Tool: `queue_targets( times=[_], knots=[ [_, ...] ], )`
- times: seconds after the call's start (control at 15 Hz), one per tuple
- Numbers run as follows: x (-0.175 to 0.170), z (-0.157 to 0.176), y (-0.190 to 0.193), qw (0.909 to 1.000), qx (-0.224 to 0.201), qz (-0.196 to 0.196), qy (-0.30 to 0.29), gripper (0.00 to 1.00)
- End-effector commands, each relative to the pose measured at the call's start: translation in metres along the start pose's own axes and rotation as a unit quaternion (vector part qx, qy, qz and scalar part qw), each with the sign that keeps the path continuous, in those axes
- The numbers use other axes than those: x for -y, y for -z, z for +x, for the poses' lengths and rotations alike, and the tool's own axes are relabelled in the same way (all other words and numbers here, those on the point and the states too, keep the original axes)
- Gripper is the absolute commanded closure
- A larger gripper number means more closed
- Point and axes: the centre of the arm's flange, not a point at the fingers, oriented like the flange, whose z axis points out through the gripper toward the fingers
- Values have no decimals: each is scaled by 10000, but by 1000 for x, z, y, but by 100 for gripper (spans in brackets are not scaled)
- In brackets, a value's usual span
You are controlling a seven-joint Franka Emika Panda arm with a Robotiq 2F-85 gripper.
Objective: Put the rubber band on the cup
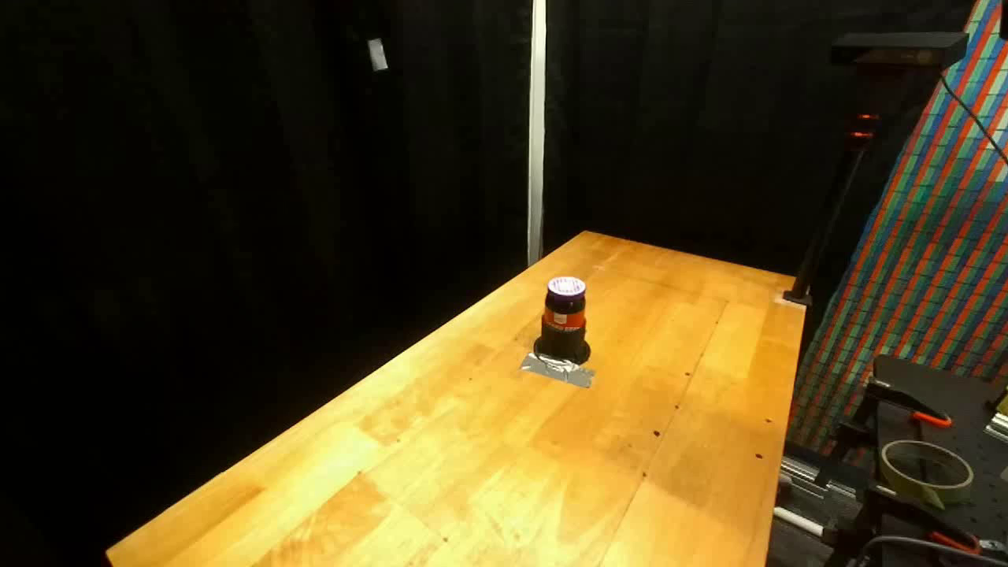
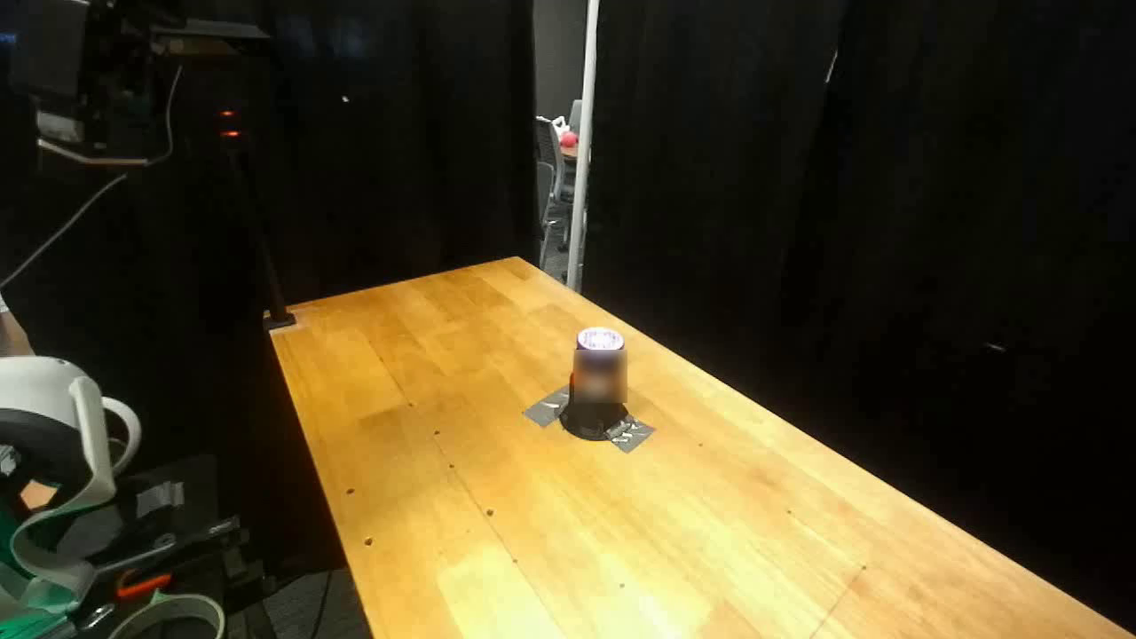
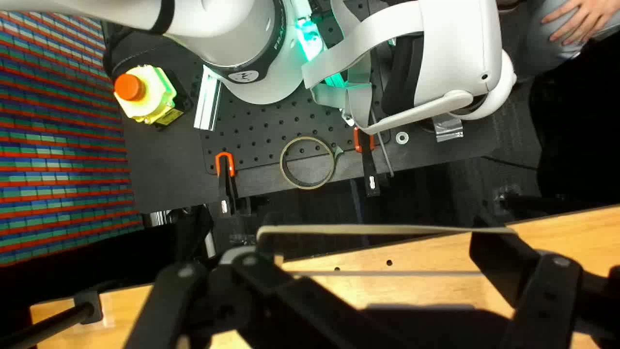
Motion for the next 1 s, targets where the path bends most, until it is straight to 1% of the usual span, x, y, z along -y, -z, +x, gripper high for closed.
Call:
queue_targets(
  times=[0.0,0.27,0.33,0.4,0.47,0.53,0.6,0.67,0.8,0.93],
  knots=[
    [0,0,1,10000,-12,5,2,0],
    [0,-1,3,10000,-37,15,4,0],
    [12,4,13,9989,-431,-149,108,0],
    [19,12,17,9981,-566,-210,148,0],
    [31,35,25,9957,-862,-253,237,0],
    [40,47,30,9931,-1102,-255,306,0],
    [51,68,38,9894,-1375,-234,405,0],
    [59,82,44,9853,-1638,-254,414,0],
    [76,121,50,9767,-2076,-226,491,0],
    [88,162,49,9677,-2463,-114,534,0]
  ],
)
